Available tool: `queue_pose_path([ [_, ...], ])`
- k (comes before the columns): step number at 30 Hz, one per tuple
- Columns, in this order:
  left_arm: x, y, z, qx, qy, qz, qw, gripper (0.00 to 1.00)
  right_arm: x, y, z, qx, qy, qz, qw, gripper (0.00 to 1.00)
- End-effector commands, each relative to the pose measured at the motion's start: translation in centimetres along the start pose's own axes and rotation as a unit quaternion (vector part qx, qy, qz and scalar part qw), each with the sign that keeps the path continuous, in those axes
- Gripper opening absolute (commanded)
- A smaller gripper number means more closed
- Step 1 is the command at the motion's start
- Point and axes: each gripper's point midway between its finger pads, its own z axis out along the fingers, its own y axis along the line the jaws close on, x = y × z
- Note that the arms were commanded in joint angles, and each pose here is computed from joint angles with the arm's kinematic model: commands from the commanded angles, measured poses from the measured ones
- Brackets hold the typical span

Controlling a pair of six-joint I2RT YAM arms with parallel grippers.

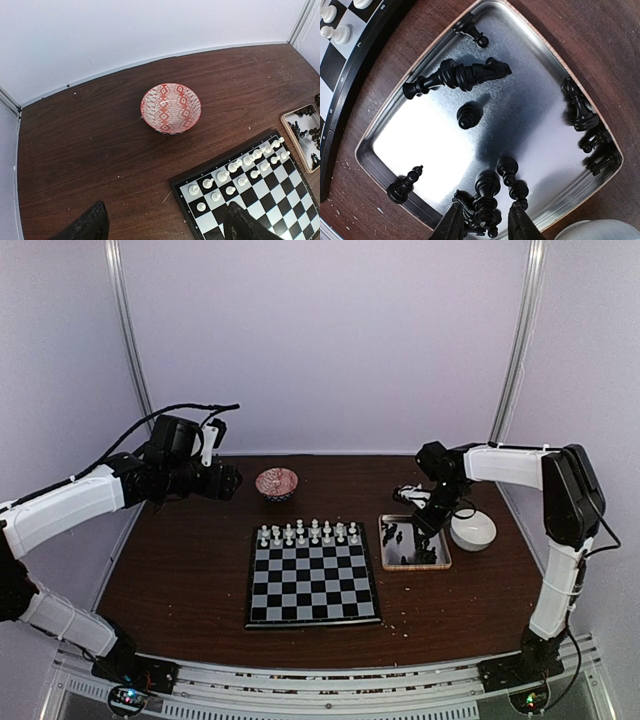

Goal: Set up the chess pieces on the board
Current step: Pick up the queen from the storage box.

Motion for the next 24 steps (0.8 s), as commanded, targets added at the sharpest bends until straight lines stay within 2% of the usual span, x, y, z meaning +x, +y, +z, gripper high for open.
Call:
queue_pose_path([
  [1, -1.0, 0.0, 0.0, 0.005, -0.019, 0.001, 1.000, 0.81, 0.3, -0.2, 0.5, -0.002, 0.013, 0.007, 1.000, 0.31],
  [13, -0.9, 0.0, 0.2, 0.004, -0.016, 0.002, 1.000, 0.80, 0.4, -0.3, 0.5, -0.014, 0.012, 0.021, 1.000, 0.13],
  [17, -0.8, 0.0, 0.3, 0.004, -0.013, 0.002, 1.000, 0.80, -0.1, -0.1, -1.2, -0.011, -0.008, 0.021, 1.000, 0.06],
  [24, -0.8, 0.0, 0.3, 0.005, -0.012, 0.002, 1.000, 0.80, -0.9, -0.2, -5.2, 0.012, -0.048, 0.017, 0.999, 0.03],
])
